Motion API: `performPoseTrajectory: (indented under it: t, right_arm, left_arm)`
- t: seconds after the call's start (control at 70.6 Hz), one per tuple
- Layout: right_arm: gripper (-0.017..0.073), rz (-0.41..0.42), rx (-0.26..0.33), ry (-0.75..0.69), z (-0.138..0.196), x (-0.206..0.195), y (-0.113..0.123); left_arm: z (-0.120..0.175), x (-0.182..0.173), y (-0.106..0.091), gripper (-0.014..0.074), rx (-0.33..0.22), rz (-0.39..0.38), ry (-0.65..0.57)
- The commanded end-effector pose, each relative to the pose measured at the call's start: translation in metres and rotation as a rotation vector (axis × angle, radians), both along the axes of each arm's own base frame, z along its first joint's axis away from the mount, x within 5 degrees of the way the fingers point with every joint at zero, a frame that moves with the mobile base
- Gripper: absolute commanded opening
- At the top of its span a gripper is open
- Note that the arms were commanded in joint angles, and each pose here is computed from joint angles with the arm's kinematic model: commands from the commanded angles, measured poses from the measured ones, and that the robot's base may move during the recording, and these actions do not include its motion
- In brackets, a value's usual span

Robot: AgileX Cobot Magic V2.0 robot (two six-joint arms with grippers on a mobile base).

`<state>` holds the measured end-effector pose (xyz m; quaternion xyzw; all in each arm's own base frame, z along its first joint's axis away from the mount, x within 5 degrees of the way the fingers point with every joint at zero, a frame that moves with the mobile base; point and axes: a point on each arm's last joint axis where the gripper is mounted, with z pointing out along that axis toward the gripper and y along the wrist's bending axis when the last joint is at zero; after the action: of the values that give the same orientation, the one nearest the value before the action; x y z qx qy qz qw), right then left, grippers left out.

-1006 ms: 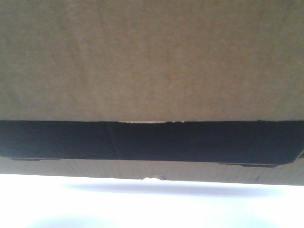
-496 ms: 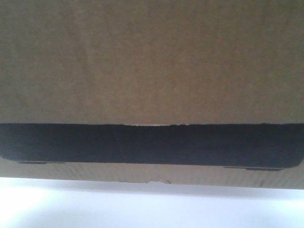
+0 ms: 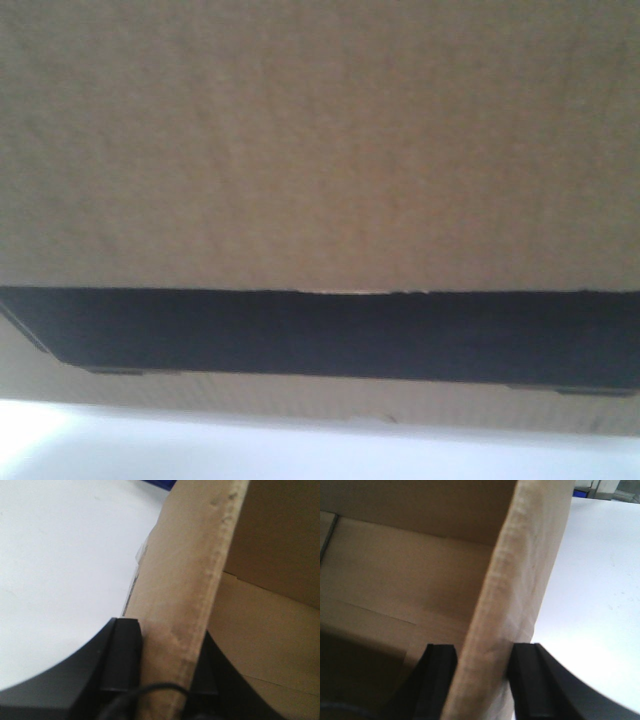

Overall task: Grab box from left shelf to table start
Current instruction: 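Lower the held box with both grippers onto the white table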

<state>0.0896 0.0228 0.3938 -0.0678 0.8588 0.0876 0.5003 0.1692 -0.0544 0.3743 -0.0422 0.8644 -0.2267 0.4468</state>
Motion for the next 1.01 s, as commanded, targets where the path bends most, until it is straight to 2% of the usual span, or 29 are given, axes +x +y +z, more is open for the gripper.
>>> performPoseTrajectory:
  t: [0.0,0.071,0.184,0.354,0.439,0.595,0.694,0.751,0.85,0.992]
  right_arm:
    - [0.0057,0.039,0.08,-0.237,0.029,0.005,0.006]
    - [0.0057,0.038,0.081,-0.238,0.029,0.006,0.006]
    - [0.0057,0.038,0.081,-0.238,0.029,0.006,0.006]
    - [0.0057,0.038,0.081,-0.238,0.029,0.006,0.006]
    - [0.0057,0.038,0.081,-0.238,0.029,0.006,0.006]
    - [0.0057,0.038,0.08,-0.238,0.029,0.006,0.006]
    - [0.0057,0.038,0.081,-0.225,0.029,0.009,0.007]
    - [0.0057,0.04,0.079,-0.202,0.029,0.015,0.008]
    - [0.0057,0.052,0.086,-0.12,0.032,0.032,0.014]
    - [0.0057,0.059,0.058,0.008,0.035,0.065,0.023]
  left_arm:
    - [0.016,-0.004,-0.016,-0.0104,-0.137,-0.098,-0.017]
    - [0.016,-0.004,-0.018,-0.0104,-0.181,-0.104,0.0]
    - [0.017,-0.004,-0.019,-0.0104,-0.2,-0.103,-0.002]
    - [0.017,-0.003,-0.019,-0.0104,-0.196,-0.103,-0.003]
    - [0.016,-0.002,-0.018,-0.0104,-0.166,-0.1,-0.003]
    - [0.015,0.001,-0.018,-0.0104,-0.169,-0.095,-0.003]
    - [0.018,0.002,-0.015,-0.0104,-0.117,-0.086,-0.042]
    - [0.023,0.002,-0.013,-0.0104,-0.058,-0.096,-0.08]
    - [0.035,0.002,-0.01,-0.0104,-0.005,-0.094,-0.137]
    - [0.044,0.004,-0.007,-0.0104,0.068,-0.082,-0.18]
